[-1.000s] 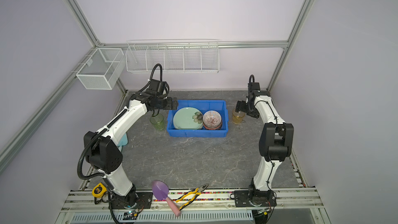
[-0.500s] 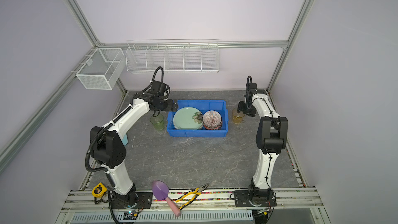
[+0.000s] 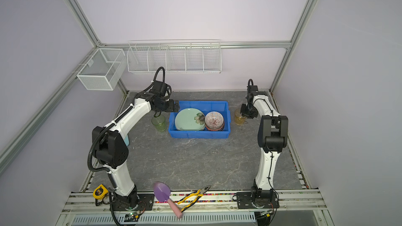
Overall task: Place the mixed dishes into the plastic bin
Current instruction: 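Close the right gripper on the amber glass cup rim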
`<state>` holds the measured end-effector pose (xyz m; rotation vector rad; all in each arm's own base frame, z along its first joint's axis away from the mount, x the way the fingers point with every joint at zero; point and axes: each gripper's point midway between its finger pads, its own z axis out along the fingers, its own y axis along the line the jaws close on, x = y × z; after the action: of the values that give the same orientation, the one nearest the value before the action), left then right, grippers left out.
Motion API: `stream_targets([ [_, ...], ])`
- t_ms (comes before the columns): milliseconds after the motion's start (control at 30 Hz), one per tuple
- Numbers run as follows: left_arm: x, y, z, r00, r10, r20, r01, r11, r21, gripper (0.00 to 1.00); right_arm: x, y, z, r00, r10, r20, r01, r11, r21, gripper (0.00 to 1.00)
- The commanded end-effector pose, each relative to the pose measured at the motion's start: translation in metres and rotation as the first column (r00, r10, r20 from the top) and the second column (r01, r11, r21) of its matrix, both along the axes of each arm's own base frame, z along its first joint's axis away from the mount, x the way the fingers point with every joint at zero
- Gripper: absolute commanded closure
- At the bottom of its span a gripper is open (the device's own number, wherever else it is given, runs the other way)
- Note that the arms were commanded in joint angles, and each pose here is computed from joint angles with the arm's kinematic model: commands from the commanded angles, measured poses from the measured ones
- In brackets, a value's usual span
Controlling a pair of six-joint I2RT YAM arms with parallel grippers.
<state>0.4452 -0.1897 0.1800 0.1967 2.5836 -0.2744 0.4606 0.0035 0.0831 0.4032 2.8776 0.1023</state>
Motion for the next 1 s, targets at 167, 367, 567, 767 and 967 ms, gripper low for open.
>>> stream_targets([
  [167, 0.001, -0.007, 0.007, 0.999, -0.027, -0.034, 0.026, 0.999, -0.037, 0.01, 0.004, -0.004, 0.010, 1.000, 0.013, 0.013, -0.013, 0.999, -0.035, 0.78],
  [367, 0.002, -0.011, 0.012, 0.999, -0.027, -0.031, 0.025, 0.997, -0.068, 0.01, -0.002, -0.002, 0.016, 0.999, 0.032, -0.003, -0.032, 0.999, -0.037, 0.87],
  [567, 0.002, -0.017, 0.015, 0.999, -0.037, -0.035, 0.034, 0.995, -0.093, 0.01, -0.006, -0.003, 0.034, 0.999, 0.043, 0.017, -0.042, 0.998, -0.054, 0.93],
  [767, 0.001, -0.021, 0.023, 0.999, -0.040, -0.020, 0.037, 0.993, -0.112, 0.01, -0.013, -0.002, 0.052, 0.998, 0.055, 0.037, -0.053, 0.997, -0.060, 0.94],
  [967, 0.000, -0.027, 0.033, 0.999, -0.051, 0.011, 0.052, 0.993, -0.106, 0.01, -0.022, 0.001, 0.090, 0.992, 0.076, 0.099, -0.068, 0.994, -0.085, 0.94],
])
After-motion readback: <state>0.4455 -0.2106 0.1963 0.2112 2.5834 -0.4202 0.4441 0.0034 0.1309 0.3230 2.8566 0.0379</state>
